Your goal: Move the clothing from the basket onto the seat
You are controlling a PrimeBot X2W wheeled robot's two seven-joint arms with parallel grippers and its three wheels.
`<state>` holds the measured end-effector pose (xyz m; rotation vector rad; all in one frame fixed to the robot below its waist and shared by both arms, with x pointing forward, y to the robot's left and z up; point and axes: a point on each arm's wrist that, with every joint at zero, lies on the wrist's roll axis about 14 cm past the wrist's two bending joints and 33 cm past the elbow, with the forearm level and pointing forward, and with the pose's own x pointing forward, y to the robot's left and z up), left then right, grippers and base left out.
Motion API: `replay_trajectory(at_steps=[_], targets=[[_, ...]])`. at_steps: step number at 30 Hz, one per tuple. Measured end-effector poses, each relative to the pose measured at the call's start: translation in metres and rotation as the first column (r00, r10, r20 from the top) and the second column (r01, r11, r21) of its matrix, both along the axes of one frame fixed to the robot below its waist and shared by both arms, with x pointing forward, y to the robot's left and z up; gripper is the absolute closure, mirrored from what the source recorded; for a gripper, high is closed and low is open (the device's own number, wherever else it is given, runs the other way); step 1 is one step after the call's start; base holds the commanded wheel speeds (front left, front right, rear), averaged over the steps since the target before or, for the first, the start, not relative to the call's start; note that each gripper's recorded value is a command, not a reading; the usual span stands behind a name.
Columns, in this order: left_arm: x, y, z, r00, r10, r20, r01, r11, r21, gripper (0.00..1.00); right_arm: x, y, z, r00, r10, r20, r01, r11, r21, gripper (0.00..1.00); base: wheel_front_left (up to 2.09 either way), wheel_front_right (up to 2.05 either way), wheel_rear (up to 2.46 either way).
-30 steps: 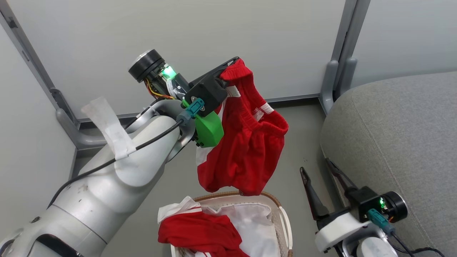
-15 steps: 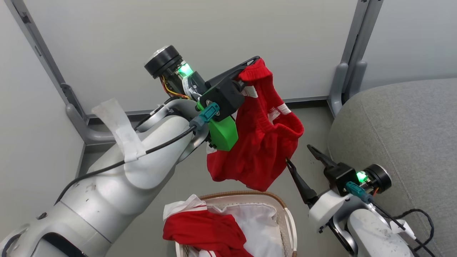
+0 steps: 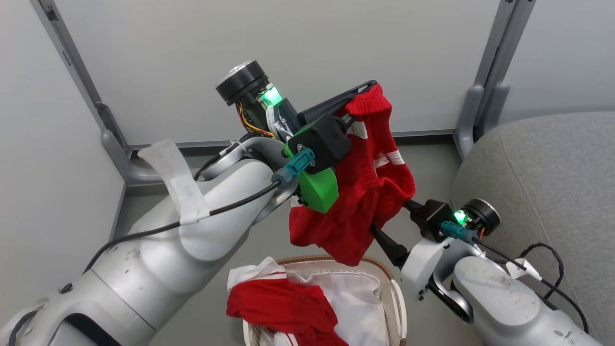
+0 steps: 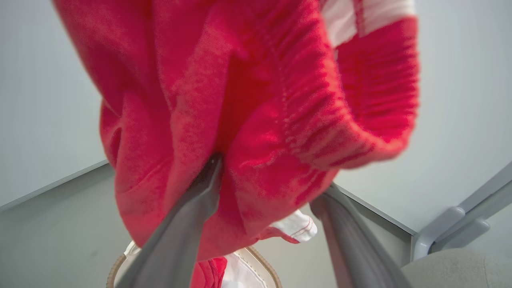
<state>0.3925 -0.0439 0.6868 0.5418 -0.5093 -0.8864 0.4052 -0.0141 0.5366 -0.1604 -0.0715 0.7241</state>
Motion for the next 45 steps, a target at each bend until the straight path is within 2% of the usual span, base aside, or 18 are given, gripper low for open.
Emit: replay_trajectory(at_steps=[1, 2, 3, 4, 9, 15, 16, 17, 18, 19, 28, 31, 39, 45], targets=[[0.000, 0.001, 0.000, 1.000, 0.001, 0.000, -0.001, 1.000, 0.000, 1.00, 0.000, 0.003, 0.002, 1.000, 0.014, 0.003, -0.014, 1.000, -0.002, 0.53, 0.00, 0.00, 0.00], [0.000, 0.002, 0.000, 1.000, 0.005, -0.001, -0.005, 1.000, 0.000, 1.00, -0.001, 0.007, 0.004, 0.999, 0.033, 0.006, -0.032, 0.999, -0.007, 0.66, 0.00, 0.00, 0.00], [0.001, 0.003, -0.001, 1.000, 0.009, -0.004, -0.009, 1.000, 0.000, 1.00, -0.001, 0.009, 0.005, 0.999, 0.048, 0.009, -0.048, 0.999, -0.014, 0.95, 0.00, 0.00, 0.00], [0.002, 0.005, -0.002, 1.000, 0.014, -0.008, -0.014, 1.000, -0.003, 1.00, -0.001, 0.011, 0.006, 0.998, 0.060, 0.012, -0.060, 0.998, -0.021, 1.00, 0.00, 0.00, 0.00], [0.009, 0.017, -0.012, 0.997, 0.053, -0.049, -0.054, 0.998, -0.020, 1.00, -0.002, 0.019, 0.023, 0.994, 0.093, 0.054, -0.093, 0.996, -0.011, 1.00, 0.00, 0.00, 0.00], [0.021, 0.039, -0.032, 0.984, 0.131, -0.125, -0.138, 0.989, -0.053, 1.00, 0.001, 0.010, 0.029, 0.995, 0.072, 0.076, -0.072, 0.997, -0.008, 1.00, 0.00, 0.00, 0.00], [0.024, 0.044, -0.036, 0.978, 0.145, -0.147, -0.156, 0.985, -0.067, 0.89, 0.003, 0.007, 0.031, 0.995, 0.063, 0.082, -0.063, 0.998, -0.007, 1.00, 0.00, 0.00, 0.00], [0.025, 0.047, -0.042, 0.973, 0.157, -0.169, -0.172, 0.982, -0.076, 0.67, 0.004, 0.004, 0.033, 0.995, 0.055, 0.089, -0.055, 0.998, -0.005, 1.00, 0.00, 0.00, 0.00], [0.025, 0.049, -0.046, 0.969, 0.163, -0.186, -0.181, 0.980, -0.083, 0.41, 0.004, 0.003, 0.034, 0.994, 0.049, 0.094, -0.049, 0.999, -0.002, 1.00, 0.00, 0.00, 0.00], [0.026, 0.052, -0.052, 0.963, 0.169, -0.210, -0.193, 0.977, -0.096, 0.00, 0.005, 0.000, 0.037, 0.994, 0.041, 0.101, -0.041, 0.999, 0.001, 1.00, 0.00, 0.00, 0.00], [0.021, 0.067, -0.115, 0.873, 0.207, -0.442, -0.297, 0.944, -0.144, 0.00, 0.012, -0.032, 0.054, 0.985, -0.045, 0.168, 0.045, 0.999, 0.004, 1.00, 0.00, 0.00, 0.00], [0.015, 0.067, -0.134, 0.823, 0.186, -0.536, -0.335, 0.921, -0.196, 0.00, 0.015, -0.046, 0.063, 0.977, -0.078, 0.200, 0.079, 0.997, 0.005, 1.00, 0.00, 0.00, 0.00], [-0.004, 0.050, -0.166, 0.764, 0.141, -0.630, -0.347, 0.912, -0.217, 0.00, 0.016, -0.091, 0.064, 0.958, -0.177, 0.227, 0.184, 0.983, -0.011, 1.00, 0.00, 0.00, 0.00], [-0.017, 0.033, -0.179, 0.738, 0.099, -0.667, -0.335, 0.912, -0.236, 0.00, 0.013, -0.130, 0.064, 0.935, -0.264, 0.239, 0.275, 0.961, -0.016, 1.00, 0.00, 0.00, 0.00]])
